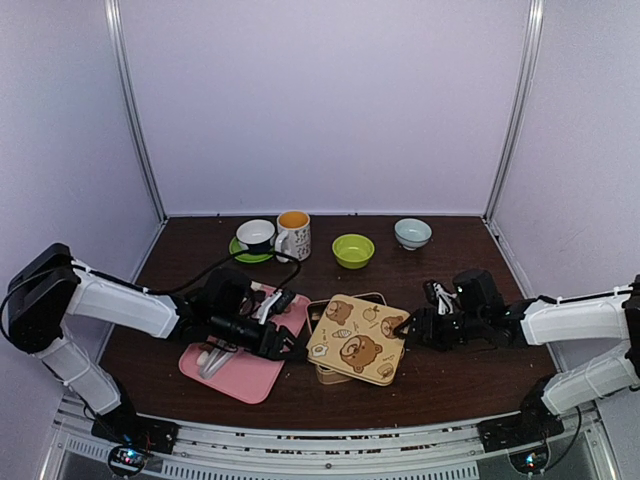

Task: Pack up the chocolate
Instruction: Pick up the box lid from the packing box.

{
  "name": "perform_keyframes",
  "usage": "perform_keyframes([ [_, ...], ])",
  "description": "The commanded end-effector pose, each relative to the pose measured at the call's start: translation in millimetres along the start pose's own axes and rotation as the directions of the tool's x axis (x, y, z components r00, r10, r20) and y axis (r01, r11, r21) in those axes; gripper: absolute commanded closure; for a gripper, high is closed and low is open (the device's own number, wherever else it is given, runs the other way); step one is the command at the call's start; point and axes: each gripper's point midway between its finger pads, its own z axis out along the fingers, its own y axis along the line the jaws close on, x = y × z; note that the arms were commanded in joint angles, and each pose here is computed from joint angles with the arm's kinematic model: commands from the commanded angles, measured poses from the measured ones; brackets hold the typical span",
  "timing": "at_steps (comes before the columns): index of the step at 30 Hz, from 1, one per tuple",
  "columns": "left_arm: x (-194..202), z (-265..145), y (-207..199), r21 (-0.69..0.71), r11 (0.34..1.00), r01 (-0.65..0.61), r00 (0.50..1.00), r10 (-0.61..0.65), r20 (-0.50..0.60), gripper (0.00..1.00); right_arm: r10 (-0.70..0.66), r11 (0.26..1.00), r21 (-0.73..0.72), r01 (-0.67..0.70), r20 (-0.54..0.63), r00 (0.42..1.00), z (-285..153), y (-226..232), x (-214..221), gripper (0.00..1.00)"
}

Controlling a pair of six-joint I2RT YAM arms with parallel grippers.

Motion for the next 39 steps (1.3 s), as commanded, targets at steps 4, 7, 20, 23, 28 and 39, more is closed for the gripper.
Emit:
perform_keyframes([
  [4, -19.7, 7.7, -20.1, 0.079, 0.996, -0.052, 0.998, 0.049, 0.033, 0.56, 0.015, 0.994, -0.108, -0.009, 0.051, 0.999, 2.1, 16.2, -13.3, 0.5],
  [7, -19.8, 13.1, -14.5, 0.067, 0.996, -0.055, 0.998, 0.053, 0.027, 0.62, 0.022, 0.995, -0.103, -0.017, 0.047, 0.999, 4.2, 13.7, -12.3, 0.53],
  [20, -18.8, 24.3, -8.8, 0.089, 0.995, -0.047, 0.999, 0.045, 0.024, 0.69, 0.035, 0.984, -0.179, -0.022, 0.069, 0.997, 4.4, 18.1, -9.6, 0.57],
  [23, -18.5, 25.3, -7.9, 0.09, 0.995, -0.045, 0.999, 0.043, 0.021, 0.69, 0.041, 0.983, -0.181, -0.027, 0.076, 0.996, 6.6, 16.0, -10.0, 0.57],
  [28, -17.2, 25.8, -6.3, 0.086, 0.995, -0.043, 0.999, 0.041, 0.019, 0.71, 0.06, 0.977, -0.21, -0.04, 0.087, 0.994, 8.5, 17.4, -11.9, 0.58],
  [39, -20.4, 21.2, -9.3, 0.076, 0.996, -0.051, 0.998, 0.048, 0.036, 0.8, 0.016, 0.959, -0.283, 0.021, 0.125, 0.992, -1.7, 35.2, -17.1, 0.69],
])
